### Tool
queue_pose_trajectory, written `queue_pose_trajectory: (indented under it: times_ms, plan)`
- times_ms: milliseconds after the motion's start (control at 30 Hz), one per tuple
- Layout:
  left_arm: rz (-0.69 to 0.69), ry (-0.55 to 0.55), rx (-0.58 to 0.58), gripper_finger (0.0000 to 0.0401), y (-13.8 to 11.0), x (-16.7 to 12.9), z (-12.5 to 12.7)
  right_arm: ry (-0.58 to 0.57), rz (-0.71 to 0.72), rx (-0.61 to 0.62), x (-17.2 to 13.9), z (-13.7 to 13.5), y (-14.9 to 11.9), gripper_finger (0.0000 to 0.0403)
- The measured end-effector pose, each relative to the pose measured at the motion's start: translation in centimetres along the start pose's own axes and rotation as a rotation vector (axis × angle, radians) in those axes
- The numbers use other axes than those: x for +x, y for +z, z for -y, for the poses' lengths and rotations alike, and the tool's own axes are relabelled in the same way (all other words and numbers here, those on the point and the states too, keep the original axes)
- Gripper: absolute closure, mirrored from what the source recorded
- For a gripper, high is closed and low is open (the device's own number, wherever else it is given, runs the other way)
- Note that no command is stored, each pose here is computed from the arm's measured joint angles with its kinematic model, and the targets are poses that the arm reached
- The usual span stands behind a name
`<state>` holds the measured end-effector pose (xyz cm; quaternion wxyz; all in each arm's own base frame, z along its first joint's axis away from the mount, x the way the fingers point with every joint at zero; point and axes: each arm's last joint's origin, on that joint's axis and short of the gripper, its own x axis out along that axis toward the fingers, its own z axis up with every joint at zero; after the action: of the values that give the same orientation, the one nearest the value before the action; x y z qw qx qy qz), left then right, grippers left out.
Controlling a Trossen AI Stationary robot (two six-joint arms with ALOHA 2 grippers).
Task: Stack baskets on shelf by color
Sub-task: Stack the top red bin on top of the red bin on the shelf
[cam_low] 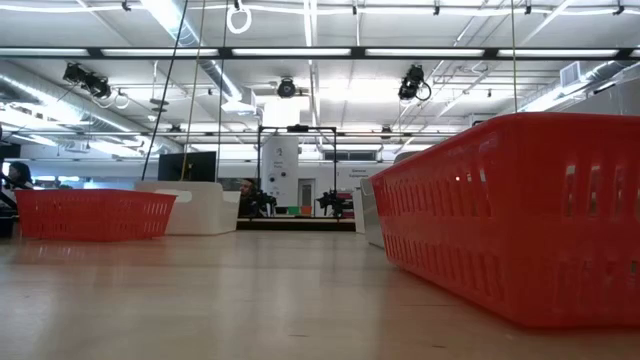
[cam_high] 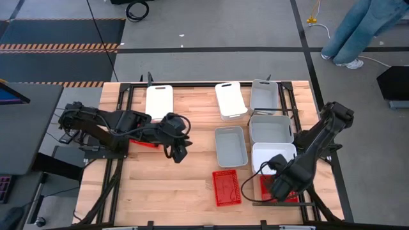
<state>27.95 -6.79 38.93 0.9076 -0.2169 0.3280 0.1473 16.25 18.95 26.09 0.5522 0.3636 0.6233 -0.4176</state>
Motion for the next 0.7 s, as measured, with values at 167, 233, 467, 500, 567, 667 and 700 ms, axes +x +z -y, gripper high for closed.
queue_pose_trajectory:
  times_ms: [167,233,467,500,567,667,700]
  plan:
    - [-0.056,0.137,0.019,0.0268,0.1,1.6,-1.6,0.19,0.156,0.026,-3.1,0.6,1.1,0.0229]
    - [-0.117,0.199,0.051,0.0268,0.0,2.2,-2.5,0.258,0.211,-0.001,-3.9,0.4,1.5,0.0229]
    - [-0.459,0.339,0.213,0.0268,-1.6,2.3,-5.3,0.413,0.351,-0.22,-6.2,-1.4,3.6,0.0229]
    - [-0.481,0.381,0.211,0.0268,-1.8,2.1,-5.6,0.418,0.359,-0.223,-6.3,-1.7,4.2,0.0229]
    - [-0.49,0.471,0.154,0.0268,-1.9,1.7,-6.3,0.432,0.376,-0.216,-6.4,-2.3,5.4,0.0229]
    - [-0.463,0.534,0.04,0.0268,-1.6,1.5,-7.1,0.479,0.418,-0.213,-6.8,-3.3,7.1,0.0229]
    - [-0.452,0.538,0.014,0.0268,-1.5,1.6,-7.1,0.498,0.43,-0.217,-7.0,-3.6,7.6,0.0229]
